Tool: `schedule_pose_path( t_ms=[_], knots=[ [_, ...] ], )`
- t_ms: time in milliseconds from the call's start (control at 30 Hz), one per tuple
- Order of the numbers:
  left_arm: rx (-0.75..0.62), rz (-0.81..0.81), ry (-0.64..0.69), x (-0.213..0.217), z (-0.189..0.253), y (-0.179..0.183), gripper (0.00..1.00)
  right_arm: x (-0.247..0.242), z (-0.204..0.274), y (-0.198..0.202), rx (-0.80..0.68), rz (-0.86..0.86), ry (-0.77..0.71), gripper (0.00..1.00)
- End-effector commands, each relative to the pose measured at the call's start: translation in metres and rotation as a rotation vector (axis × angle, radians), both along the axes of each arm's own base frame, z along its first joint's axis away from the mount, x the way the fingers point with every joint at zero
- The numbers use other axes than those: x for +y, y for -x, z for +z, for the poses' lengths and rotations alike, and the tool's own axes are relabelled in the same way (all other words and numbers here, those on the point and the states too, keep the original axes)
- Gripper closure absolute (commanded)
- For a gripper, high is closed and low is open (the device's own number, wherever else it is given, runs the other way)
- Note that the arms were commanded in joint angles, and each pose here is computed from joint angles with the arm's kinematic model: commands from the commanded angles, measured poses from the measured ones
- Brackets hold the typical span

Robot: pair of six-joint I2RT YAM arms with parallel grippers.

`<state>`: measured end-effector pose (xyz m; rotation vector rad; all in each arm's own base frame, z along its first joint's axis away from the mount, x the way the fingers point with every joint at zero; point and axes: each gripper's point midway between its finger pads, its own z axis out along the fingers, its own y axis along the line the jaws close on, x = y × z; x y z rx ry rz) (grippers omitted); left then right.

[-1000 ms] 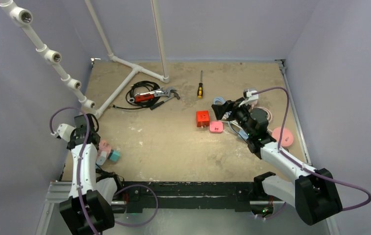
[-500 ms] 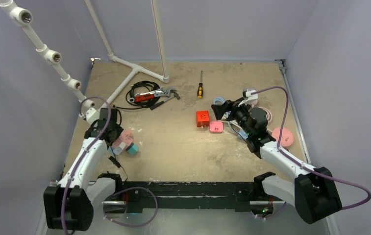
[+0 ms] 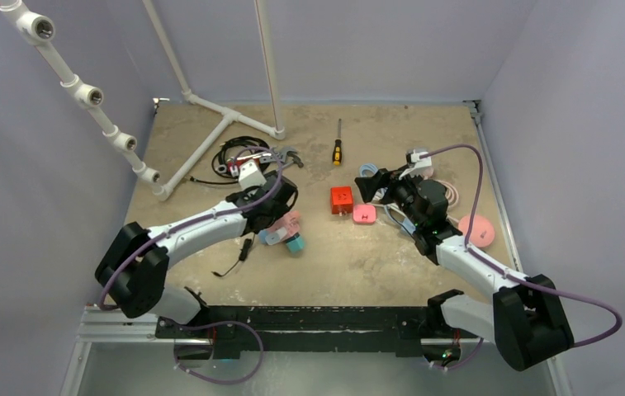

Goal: Pull the plug off the socket
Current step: Move the socket to the center of the board.

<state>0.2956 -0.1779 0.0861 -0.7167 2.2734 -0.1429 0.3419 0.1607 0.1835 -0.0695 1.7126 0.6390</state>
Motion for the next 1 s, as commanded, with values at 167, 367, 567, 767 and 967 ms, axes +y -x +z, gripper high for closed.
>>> schedule_pose_path(
  t_ms=[167, 367, 567, 767, 967],
  knots=[
    [0.055, -0.082, -0.034, -0.025, -0.023, 0.01, 0.33, 0.008, 0.023, -0.001, -0.065, 0.047, -0.008, 0.02],
    [-0.003, -0.196, -0.129, -0.02, 0.007, 0.004, 0.01, 0.021, 0.025, 0.007, -0.081, 0.129, -0.024, 0.02],
    [-0.066, -0.344, -0.207, -0.013, 0.04, 0.007, 0.01, 0.031, 0.026, 0.013, -0.085, 0.194, -0.052, 0.01],
    [-0.208, -0.601, -0.223, -0.028, 0.08, 0.01, 0.01, 0.061, 0.02, 0.025, -0.088, 0.328, -0.046, 0.01],
    [-0.38, -0.537, -0.312, 0.006, 0.141, -0.013, 0.01, 0.117, 0.01, 0.044, -0.061, 0.517, -0.024, 0.03]
  ],
)
